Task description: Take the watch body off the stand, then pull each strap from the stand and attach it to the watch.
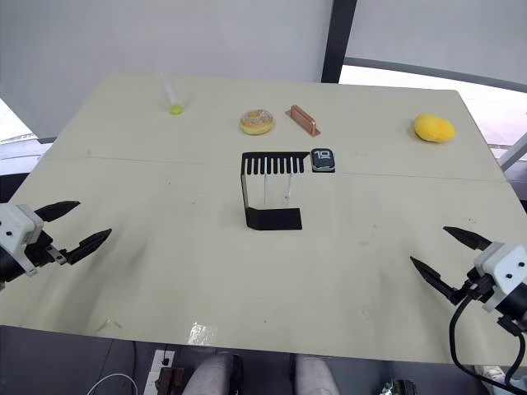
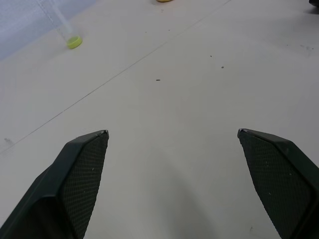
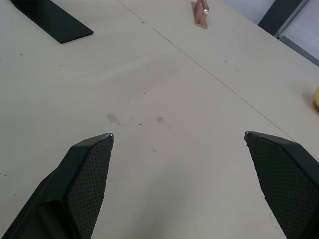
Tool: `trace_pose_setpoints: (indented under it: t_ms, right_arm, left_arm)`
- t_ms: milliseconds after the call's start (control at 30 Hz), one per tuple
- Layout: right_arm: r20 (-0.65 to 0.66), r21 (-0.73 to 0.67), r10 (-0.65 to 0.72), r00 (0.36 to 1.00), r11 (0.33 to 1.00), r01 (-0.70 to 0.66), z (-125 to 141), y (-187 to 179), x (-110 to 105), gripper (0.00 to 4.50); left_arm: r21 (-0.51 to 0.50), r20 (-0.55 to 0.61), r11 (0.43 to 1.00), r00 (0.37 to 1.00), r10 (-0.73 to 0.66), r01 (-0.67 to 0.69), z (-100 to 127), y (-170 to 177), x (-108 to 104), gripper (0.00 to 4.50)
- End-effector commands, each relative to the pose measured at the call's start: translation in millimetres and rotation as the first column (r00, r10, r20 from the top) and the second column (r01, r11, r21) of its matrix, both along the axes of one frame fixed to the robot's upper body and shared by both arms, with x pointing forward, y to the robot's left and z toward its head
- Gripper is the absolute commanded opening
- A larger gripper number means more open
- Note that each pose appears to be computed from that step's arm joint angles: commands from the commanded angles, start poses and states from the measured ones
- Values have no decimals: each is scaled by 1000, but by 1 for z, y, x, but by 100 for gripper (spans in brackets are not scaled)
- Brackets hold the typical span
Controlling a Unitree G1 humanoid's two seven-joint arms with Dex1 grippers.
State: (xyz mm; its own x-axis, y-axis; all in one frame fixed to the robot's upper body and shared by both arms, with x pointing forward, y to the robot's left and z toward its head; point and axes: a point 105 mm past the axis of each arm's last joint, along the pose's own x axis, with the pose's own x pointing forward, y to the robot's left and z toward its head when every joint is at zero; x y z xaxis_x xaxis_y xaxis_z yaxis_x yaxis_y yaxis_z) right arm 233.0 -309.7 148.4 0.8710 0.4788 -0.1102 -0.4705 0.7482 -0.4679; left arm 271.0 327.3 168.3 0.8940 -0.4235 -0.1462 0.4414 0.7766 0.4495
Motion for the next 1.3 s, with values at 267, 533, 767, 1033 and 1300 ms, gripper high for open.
trace_pose_setpoints:
  t_ms: [267,533,767,1033,1300]
  right_arm:
    - [107,401,-104,989,914,52,46,48,4,445]
    - [178,575,-138,974,818,10,86,123,0,445]
    - [164,655,-142,976,755,0,117,180,11,445]
    - [140,634,-195,971,770,64,128,204,34,445]
    - [100,610,-218,971,784,114,129,212,51,445]
  left_arm:
    - [-204,9,928,948,-318,313,38,-66,-9,450]
    - [-282,72,847,890,-450,451,70,-108,-8,450]
    - [-287,148,756,807,-571,588,98,-152,-8,450]
    - [-276,151,707,756,-637,651,106,-169,-11,450]
    - [-276,154,694,743,-651,665,105,-172,-13,450]
